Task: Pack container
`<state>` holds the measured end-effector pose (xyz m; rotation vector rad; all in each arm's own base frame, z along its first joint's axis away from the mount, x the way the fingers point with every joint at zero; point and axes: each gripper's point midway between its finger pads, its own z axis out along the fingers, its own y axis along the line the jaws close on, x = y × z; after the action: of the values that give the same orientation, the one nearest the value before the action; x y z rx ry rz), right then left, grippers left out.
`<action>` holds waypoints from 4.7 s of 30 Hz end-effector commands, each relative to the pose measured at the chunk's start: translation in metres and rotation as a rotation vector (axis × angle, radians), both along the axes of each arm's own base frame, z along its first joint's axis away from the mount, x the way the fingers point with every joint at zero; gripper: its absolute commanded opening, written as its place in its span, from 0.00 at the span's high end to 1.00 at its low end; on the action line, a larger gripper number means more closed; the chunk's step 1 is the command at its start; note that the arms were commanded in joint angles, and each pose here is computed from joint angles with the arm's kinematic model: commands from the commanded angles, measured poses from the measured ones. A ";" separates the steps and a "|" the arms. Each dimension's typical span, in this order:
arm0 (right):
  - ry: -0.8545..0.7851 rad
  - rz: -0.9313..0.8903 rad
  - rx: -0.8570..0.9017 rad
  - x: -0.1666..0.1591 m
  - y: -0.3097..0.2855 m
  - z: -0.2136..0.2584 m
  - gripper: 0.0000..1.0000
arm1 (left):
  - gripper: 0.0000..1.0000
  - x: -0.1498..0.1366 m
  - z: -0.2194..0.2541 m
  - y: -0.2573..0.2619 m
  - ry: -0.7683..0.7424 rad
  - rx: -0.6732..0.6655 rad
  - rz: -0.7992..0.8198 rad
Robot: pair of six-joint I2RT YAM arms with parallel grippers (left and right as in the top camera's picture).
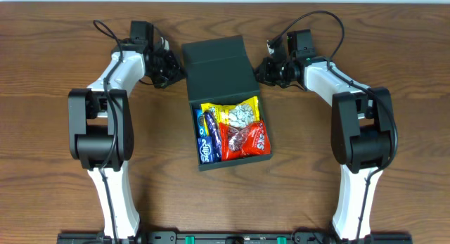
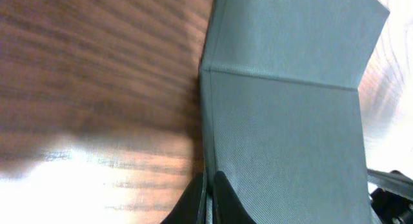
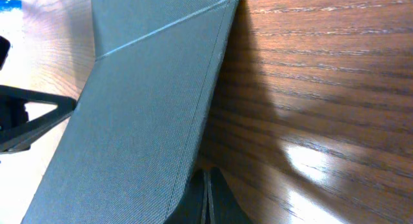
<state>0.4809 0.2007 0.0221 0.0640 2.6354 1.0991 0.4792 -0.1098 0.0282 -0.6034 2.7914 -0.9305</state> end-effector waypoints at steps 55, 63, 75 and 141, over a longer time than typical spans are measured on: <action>0.022 0.059 0.076 -0.010 0.016 0.003 0.99 | 0.94 -0.044 0.027 0.037 0.143 0.178 -0.015; 0.022 0.059 0.076 -0.010 0.016 0.003 0.99 | 0.94 -0.073 0.000 0.018 0.231 0.062 -0.035; 0.026 0.071 0.096 -0.013 0.019 0.005 0.99 | 0.94 -0.052 -0.002 -0.017 0.120 -0.044 -0.034; -0.232 0.341 -0.173 -0.063 -0.062 0.115 0.99 | 0.94 -0.078 0.130 0.012 -0.242 0.171 -0.392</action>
<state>0.4137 0.1528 0.1349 -0.6050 2.5264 0.9837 0.4146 -0.0996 0.1851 0.1860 2.6877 -0.7386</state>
